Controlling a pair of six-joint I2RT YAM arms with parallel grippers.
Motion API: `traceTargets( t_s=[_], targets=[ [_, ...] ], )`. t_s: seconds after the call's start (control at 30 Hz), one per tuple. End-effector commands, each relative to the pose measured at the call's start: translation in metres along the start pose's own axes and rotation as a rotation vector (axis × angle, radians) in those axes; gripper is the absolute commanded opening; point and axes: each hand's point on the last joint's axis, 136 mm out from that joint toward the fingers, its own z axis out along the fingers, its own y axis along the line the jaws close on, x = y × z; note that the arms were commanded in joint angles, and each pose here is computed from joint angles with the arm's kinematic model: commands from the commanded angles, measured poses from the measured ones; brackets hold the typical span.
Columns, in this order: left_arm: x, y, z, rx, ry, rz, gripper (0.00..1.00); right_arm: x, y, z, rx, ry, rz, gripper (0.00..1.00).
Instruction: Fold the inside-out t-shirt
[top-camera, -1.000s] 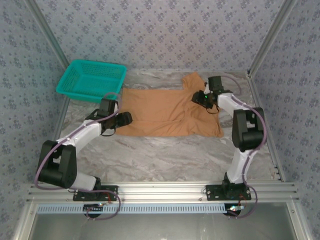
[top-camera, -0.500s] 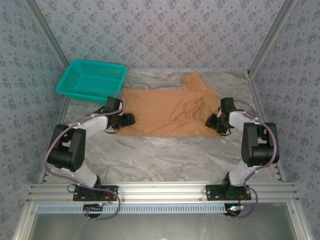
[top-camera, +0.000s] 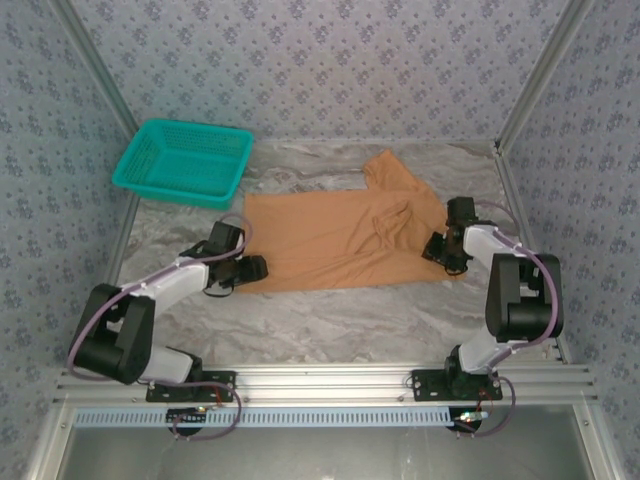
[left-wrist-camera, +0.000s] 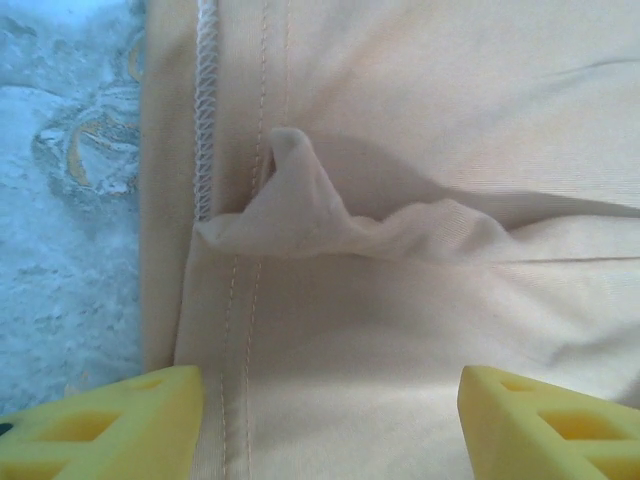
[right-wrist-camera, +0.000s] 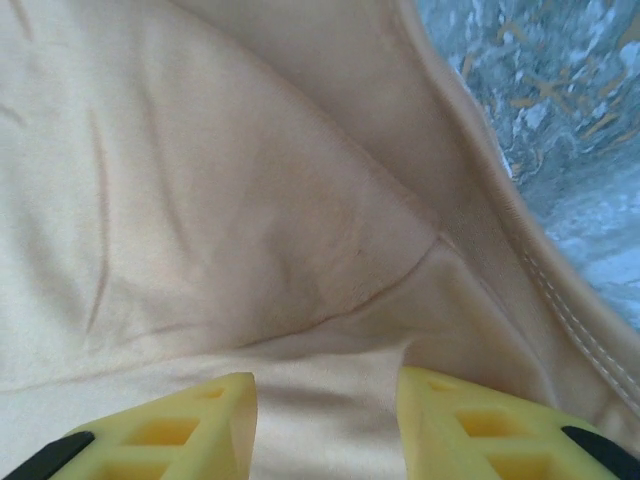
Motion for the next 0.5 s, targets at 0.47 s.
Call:
traceTargets(
  t_s=[0.47],
  targets=[
    [-0.052,-0.051,0.021,0.165,-0.041,-0.010,0.67,-0.007,0.027,0.021,-0.063,0.046,-0.038,0.44]
  ],
)
